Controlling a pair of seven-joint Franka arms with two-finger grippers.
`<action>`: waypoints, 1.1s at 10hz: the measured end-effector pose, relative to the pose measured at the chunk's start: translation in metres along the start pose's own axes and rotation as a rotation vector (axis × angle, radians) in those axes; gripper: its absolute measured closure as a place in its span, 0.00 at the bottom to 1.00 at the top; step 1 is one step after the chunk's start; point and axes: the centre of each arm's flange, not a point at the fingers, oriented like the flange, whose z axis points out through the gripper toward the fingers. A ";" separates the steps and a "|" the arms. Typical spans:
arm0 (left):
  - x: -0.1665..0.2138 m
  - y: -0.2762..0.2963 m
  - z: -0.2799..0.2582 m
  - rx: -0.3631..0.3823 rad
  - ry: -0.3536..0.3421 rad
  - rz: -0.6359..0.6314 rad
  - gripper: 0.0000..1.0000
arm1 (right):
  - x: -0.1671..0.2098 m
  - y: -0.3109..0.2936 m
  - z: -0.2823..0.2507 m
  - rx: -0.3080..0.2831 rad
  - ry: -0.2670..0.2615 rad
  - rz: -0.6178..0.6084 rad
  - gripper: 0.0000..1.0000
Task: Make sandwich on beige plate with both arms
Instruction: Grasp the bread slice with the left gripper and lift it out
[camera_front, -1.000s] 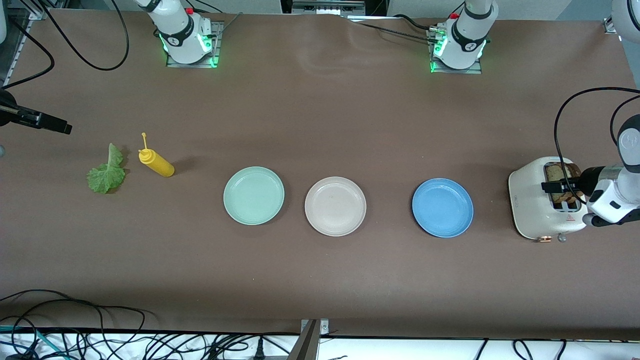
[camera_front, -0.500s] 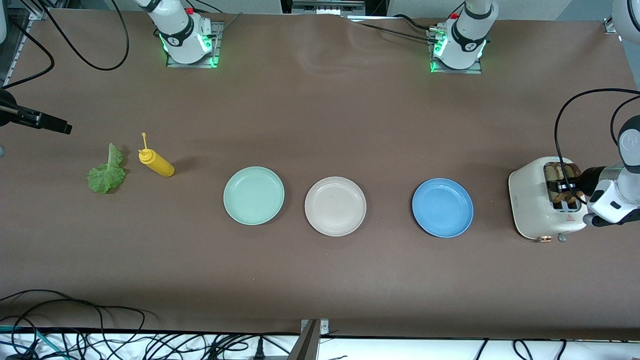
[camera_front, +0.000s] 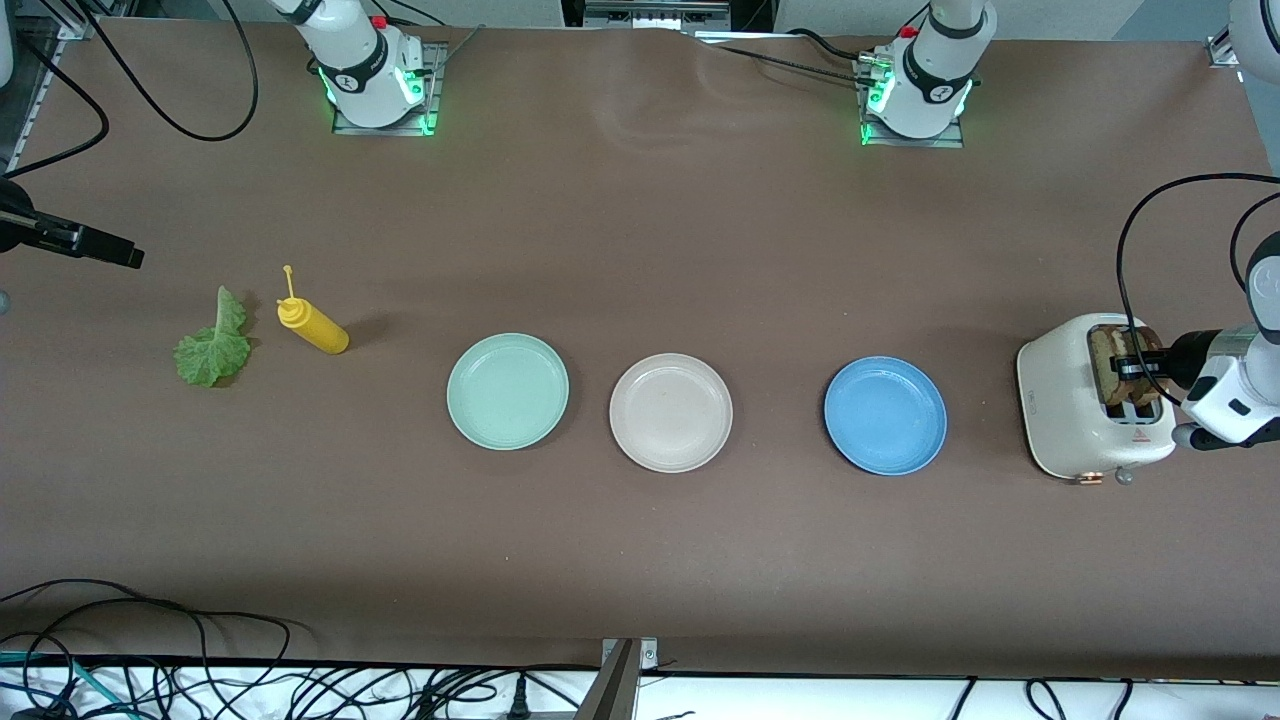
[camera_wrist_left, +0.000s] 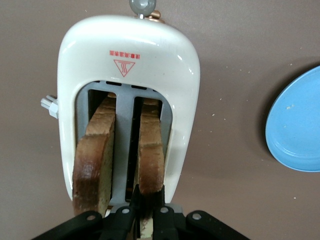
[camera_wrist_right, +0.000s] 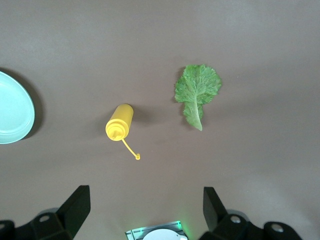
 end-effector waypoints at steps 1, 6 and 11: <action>-0.003 0.000 -0.008 0.000 -0.001 -0.001 0.89 | 0.000 0.000 0.000 0.000 0.000 0.000 0.00; -0.055 0.007 -0.099 0.002 -0.003 0.007 0.92 | 0.000 0.000 0.000 0.000 0.000 0.000 0.00; -0.066 0.032 -0.124 0.001 0.001 0.053 0.92 | 0.000 0.000 0.000 0.000 0.000 0.000 0.00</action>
